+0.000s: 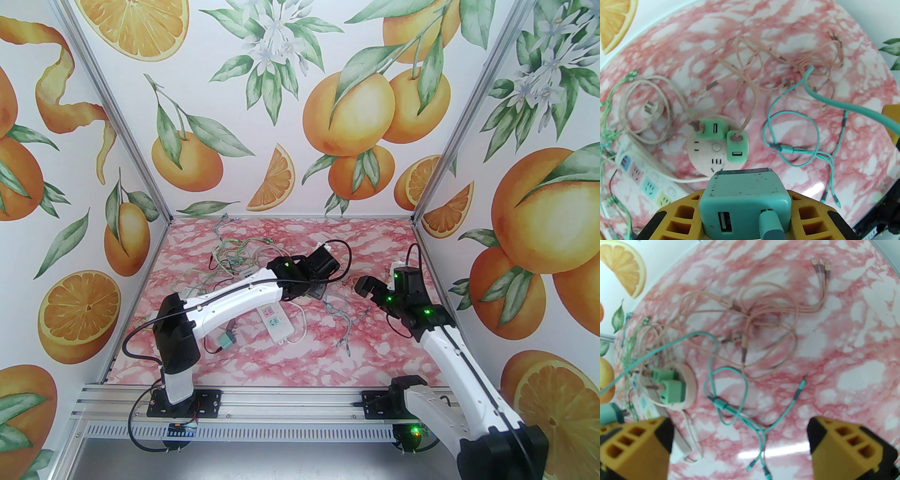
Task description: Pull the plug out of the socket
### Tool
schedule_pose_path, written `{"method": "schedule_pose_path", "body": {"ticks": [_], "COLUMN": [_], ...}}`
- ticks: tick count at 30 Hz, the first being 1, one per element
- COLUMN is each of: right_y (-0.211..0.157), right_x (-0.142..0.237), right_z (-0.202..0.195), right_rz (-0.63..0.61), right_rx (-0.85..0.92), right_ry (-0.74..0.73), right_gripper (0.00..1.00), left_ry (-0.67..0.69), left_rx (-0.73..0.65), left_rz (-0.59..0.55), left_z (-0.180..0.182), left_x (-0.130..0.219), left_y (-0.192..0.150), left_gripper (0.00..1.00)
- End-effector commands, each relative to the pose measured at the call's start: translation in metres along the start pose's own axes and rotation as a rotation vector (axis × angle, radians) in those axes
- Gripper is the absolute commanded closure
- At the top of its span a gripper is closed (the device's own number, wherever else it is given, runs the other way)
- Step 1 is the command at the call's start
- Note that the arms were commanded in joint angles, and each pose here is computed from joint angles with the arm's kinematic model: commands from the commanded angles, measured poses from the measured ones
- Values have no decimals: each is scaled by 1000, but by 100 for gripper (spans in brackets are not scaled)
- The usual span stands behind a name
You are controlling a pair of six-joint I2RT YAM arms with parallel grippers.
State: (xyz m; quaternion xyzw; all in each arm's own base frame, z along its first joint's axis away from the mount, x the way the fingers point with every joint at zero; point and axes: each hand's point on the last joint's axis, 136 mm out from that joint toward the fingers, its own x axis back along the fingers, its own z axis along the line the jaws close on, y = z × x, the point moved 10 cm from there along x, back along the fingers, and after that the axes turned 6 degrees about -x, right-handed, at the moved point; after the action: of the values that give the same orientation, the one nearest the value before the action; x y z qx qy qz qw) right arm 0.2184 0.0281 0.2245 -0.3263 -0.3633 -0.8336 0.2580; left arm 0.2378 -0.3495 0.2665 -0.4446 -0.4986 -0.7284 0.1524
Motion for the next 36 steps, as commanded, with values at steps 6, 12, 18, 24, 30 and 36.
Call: {"method": "schedule_pose_path", "body": {"ticks": [6,12,18,24,30,36], "right_y": [5,2,-4,-10,-13,-16], "right_x": [1,0,4,7,6,5], "right_z": [-6,-11,-19,-25,-25,-23], "right_rz": [-8,-8,-22,-19,-6,2], "right_rx": [-5,-19,-30,-39,-41,-24], "right_ry": [-41,-71,-114,-146,-120,-105], "right_gripper": [0,0,0,0,0,0], "left_ry": [213,171,142,122,72,43], "left_rx": [-27,-25,-16,-9,13,13], "left_rz": [29,31,74,106,119,118], "left_z": [-27,-57,-79,-90,-96,-98], "left_x": [-4,-23,-47,-64,-66,-53], "left_y": [-60,-83,-100,-113,-120,-119], "left_gripper": [75,73,72,67,48,28]}}
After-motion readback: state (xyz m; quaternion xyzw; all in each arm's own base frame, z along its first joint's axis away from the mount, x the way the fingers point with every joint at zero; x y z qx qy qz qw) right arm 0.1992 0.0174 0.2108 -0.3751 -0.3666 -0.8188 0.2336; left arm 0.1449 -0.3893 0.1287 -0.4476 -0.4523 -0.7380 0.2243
